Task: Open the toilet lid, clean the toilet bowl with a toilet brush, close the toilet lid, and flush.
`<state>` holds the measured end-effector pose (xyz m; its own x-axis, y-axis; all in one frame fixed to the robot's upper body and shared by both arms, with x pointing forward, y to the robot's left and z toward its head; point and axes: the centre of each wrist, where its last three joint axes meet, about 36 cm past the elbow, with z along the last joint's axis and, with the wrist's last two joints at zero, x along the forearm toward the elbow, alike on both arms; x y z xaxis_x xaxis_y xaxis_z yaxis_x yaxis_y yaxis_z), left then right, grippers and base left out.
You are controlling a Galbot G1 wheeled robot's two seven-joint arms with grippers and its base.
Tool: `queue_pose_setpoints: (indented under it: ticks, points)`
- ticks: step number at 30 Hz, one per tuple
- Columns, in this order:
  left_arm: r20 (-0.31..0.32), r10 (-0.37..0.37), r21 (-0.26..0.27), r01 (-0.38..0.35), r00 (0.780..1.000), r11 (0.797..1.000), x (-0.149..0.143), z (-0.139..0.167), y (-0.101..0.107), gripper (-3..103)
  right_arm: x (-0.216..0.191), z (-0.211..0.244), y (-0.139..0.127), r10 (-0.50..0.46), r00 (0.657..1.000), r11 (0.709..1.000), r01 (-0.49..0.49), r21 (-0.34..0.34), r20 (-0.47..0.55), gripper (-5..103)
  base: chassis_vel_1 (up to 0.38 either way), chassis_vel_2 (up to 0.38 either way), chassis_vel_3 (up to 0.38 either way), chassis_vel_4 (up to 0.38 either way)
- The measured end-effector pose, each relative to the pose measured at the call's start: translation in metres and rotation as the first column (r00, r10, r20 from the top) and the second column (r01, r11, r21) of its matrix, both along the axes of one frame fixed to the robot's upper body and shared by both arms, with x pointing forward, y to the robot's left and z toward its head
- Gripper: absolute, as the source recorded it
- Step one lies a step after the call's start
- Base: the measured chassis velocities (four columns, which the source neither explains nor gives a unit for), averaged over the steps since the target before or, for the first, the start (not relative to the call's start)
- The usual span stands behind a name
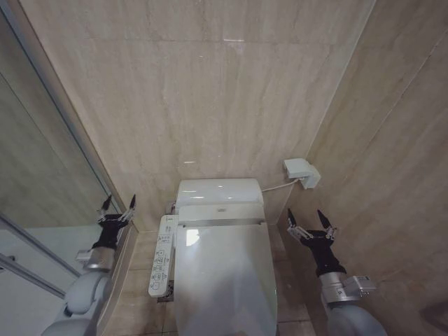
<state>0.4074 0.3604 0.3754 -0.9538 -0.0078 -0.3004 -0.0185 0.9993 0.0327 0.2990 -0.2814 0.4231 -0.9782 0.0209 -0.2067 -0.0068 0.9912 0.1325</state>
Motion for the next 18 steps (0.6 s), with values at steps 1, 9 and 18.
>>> queue_pose_setpoints:
  ticks: [1, 9, 18]
  points:
    - [-0.001, 0.005, -0.002, -0.005, 1.0, 1.0, -0.005, 0.0, 0.001, 79, 0.0, 0.0, 0.0, 0.0, 1.0, 1.0, 0.0, 0.0, 0.0, 100, 0.0, 0.0, 0.0, 0.0]
    - [0.008, 0.007, -0.025, -0.007, 1.0, 1.0, -0.034, 0.003, -0.015, 100, 0.0, 0.0, 0.0, 0.0, 1.0, 1.0, 0.0, 0.0, 0.0, 100, 0.0, 0.0, 0.0, 0.0]
    - [0.036, -0.012, -0.032, 0.013, 0.999, 0.999, -0.068, 0.022, -0.041, 100, 0.0, 0.0, 0.0, 0.0, 1.0, 1.0, 0.0, 0.0, 0.0, 100, 0.0, 0.0, 0.0, 0.0]
